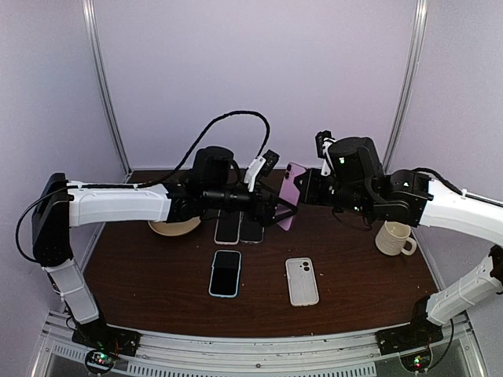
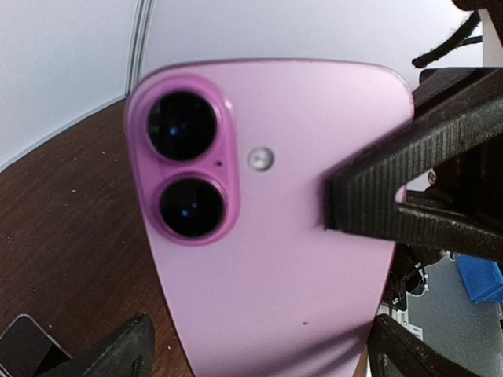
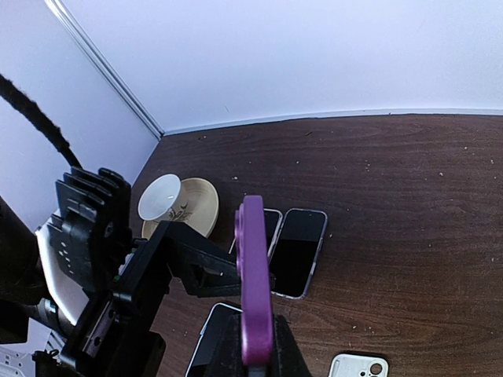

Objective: Put the phone into the phone case
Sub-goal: Pass from the right arm to the left, then pass from the left arm to the right

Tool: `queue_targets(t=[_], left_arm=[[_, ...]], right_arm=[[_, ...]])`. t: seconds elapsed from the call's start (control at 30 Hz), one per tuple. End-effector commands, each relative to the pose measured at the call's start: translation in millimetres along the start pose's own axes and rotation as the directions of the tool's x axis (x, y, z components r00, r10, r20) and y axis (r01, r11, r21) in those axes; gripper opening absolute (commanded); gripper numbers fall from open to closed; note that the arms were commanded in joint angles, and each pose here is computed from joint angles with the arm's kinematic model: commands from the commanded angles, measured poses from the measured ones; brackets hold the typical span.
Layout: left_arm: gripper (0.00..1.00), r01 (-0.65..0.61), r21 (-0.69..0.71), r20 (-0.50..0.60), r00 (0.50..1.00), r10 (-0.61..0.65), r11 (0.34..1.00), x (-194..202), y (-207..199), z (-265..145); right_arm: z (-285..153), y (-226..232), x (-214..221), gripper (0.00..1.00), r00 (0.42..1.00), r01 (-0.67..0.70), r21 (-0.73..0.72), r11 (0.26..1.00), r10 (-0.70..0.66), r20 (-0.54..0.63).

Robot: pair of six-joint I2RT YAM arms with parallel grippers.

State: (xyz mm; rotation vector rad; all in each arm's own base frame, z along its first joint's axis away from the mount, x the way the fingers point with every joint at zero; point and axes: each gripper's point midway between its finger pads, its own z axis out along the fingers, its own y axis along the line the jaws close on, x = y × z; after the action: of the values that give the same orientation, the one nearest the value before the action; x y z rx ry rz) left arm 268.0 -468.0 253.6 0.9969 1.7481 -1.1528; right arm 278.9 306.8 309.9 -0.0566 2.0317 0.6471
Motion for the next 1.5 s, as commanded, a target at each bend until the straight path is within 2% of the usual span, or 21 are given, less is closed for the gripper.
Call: queue_targets(t=[0.0,0.3,0.6,0.8,0.83,0.93,1.0,1.03,1.13,1.23,1.37,1.47], left_arm=[[0.97,0.009,0.004,0.031,0.999,-0.010,1.000,-13.2,3.9,7.2],[0.97,-0.023,0.004,0.037,0.999,0.022,1.000,-9.4,-1.7,10.8],[0.60,-0.041,0.008,0.019,0.999,0.041,0.999,-8.2,-3.9,11.0],[0.31,-0.047,0.043,0.046,0.998,0.045,0.998,-14.2,-11.7,6.6],[0.26,-0.050,0.044,0.053,0.997,0.048,0.998,-16.8,-13.3,4.4],[0.14,-0.077,0.048,0.088,0.993,0.073,0.996,-31.2,-22.5,-9.1],[0.11,-0.110,0.058,0.117,0.988,0.103,0.992,-41.9,-32.1,-21.4],[0.10,-0.132,0.074,0.135,0.983,0.121,0.988,-47.2,-38.7,-28.4],[0.06,-0.213,0.158,0.206,0.962,0.179,0.964,-62.9,-68.6,-53.6],[0.04,-0.289,0.278,0.265,0.940,0.216,0.916,-74.3,-103.0,-76.2],[0.05,-0.375,0.361,0.351,0.903,0.248,0.854,-83.3,-138.6,-97.3],[0.05,-0.418,0.398,0.389,0.883,0.262,0.817,-86.7,-156.6,-107.2]], right_arm=[[-5.8,12.3,-23.8,0.00,0.996,-0.035,-0.036,0.999,0.038,0.082],[-3.9,10.9,-22.1,0.00,0.996,-0.035,-0.028,0.999,0.037,0.080],[-2.4,10.0,-18.8,0.00,0.997,-0.033,-0.025,0.999,0.035,0.071],[-2.9,17.7,-18.6,0.01,0.998,-0.011,-0.063,0.998,0.015,0.062],[-4.4,23.2,-19.4,0.13,0.998,0.008,-0.093,0.996,-0.003,0.062],[-15.2,40.7,-23.1,0.59,0.994,0.100,-0.199,0.975,-0.087,0.072],[-30.0,49.5,-25.5,0.90,0.982,0.187,-0.273,0.944,-0.170,0.085],[-38.6,51.3,-26.7,0.99,0.971,0.238,-0.302,0.923,-0.218,0.098],[-69.8,53.9,-28.7,0.99,0.928,0.371,-0.396,0.840,-0.338,0.153],[-107.6,69.7,-23.4,0.99,0.868,0.494,-0.543,0.679,-0.421,0.263],[-145.1,102.2,-21.7,0.99,0.833,0.536,-0.696,0.478,-0.434,0.344],[-151.8,115.6,-33.4,1.00,0.834,0.538,-0.716,0.445,-0.407,0.373]])
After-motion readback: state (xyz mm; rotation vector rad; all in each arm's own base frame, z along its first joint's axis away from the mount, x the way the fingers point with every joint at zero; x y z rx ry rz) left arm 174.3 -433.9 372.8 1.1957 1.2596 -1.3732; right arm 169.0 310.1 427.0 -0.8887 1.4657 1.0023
